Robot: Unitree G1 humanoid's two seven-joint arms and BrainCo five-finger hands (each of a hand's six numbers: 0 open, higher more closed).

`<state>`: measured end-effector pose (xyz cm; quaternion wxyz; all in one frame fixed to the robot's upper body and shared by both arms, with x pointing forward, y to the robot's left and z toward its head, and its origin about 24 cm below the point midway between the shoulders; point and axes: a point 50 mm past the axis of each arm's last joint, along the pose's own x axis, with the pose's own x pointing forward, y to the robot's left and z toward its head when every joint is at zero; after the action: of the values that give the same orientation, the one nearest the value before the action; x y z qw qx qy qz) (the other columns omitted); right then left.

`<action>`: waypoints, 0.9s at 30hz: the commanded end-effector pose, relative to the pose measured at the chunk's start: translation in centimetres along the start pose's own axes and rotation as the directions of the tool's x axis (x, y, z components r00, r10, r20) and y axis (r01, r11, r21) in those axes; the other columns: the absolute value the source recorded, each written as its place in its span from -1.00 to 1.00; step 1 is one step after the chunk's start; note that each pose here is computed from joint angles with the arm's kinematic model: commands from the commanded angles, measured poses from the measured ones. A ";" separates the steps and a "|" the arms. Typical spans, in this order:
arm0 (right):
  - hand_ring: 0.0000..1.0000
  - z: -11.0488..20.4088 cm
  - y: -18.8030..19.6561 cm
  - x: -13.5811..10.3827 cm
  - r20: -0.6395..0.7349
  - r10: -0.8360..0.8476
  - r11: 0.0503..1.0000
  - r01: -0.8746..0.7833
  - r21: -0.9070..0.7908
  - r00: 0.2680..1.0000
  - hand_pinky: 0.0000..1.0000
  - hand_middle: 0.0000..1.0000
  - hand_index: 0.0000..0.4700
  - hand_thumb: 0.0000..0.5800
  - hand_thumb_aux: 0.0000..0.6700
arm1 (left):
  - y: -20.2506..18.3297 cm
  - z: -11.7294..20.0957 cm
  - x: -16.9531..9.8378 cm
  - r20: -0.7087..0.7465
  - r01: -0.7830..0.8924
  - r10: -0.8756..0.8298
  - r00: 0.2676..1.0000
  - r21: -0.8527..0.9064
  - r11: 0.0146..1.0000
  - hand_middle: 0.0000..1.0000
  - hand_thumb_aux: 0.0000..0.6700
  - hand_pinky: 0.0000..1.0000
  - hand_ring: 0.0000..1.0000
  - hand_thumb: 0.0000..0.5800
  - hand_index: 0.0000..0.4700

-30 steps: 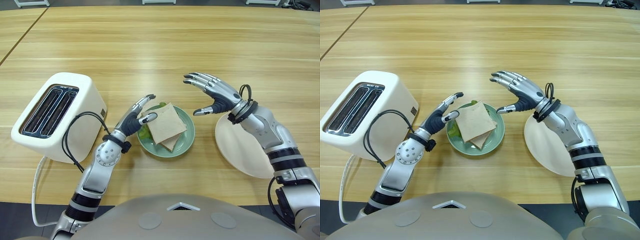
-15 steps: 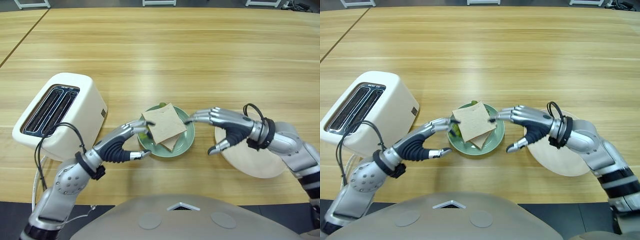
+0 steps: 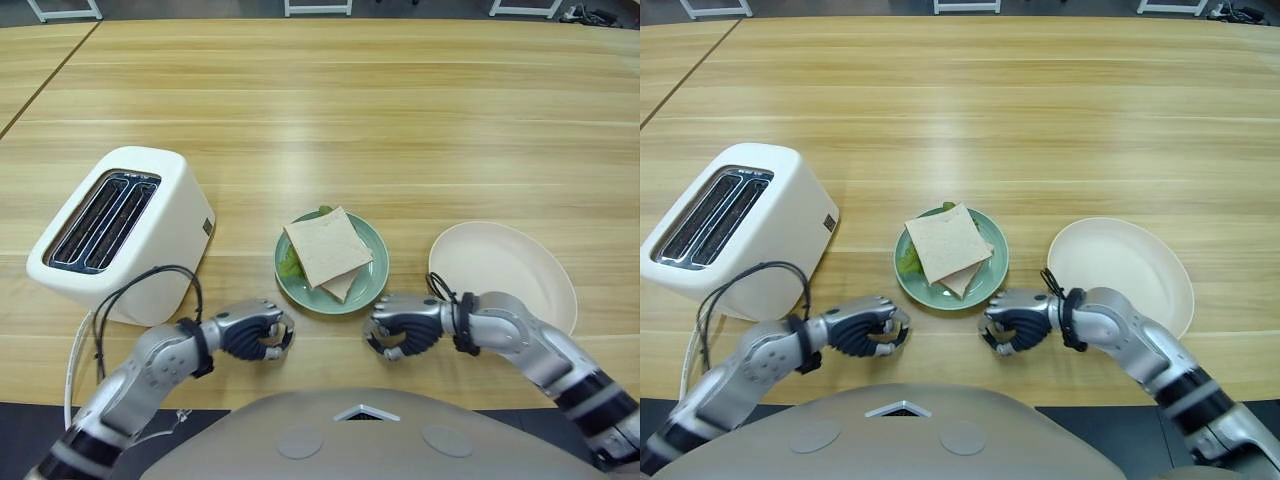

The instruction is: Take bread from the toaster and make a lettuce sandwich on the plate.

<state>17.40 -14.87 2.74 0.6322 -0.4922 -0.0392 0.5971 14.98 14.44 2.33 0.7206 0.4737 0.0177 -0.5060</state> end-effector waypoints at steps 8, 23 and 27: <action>1.00 -5.1 -2.1 3.9 -0.206 -0.111 0.991 0.092 -0.101 0.972 1.00 1.00 0.69 0.95 0.69 | 4.3 -4.1 5.1 -0.133 -0.239 0.270 0.954 0.213 0.947 1.00 1.00 1.00 1.00 1.00 1.00; -1.00 -1.5 -6.7 -4.3 -0.012 -0.610 0.792 0.610 0.027 0.793 -1.00 -1.00 -1.00 -1.00 -1.00 | 4.7 4.0 -0.2 0.207 -0.520 0.607 0.767 -0.354 0.778 -1.00 -1.00 -1.00 -1.00 -1.00 -1.00; -1.00 -0.3 -6.9 -4.6 0.073 -0.739 0.665 0.709 0.235 0.669 -1.00 -1.00 -1.00 -1.00 -1.00 | 5.6 2.5 -2.5 0.141 -0.563 0.774 0.617 -0.608 0.559 -1.00 -1.00 -1.00 -1.00 -1.00 -1.00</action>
<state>22.07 -17.48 8.29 0.8047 -0.4342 -0.1907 0.3571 16.63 12.01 7.39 0.8960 0.2581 -0.1687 -0.3196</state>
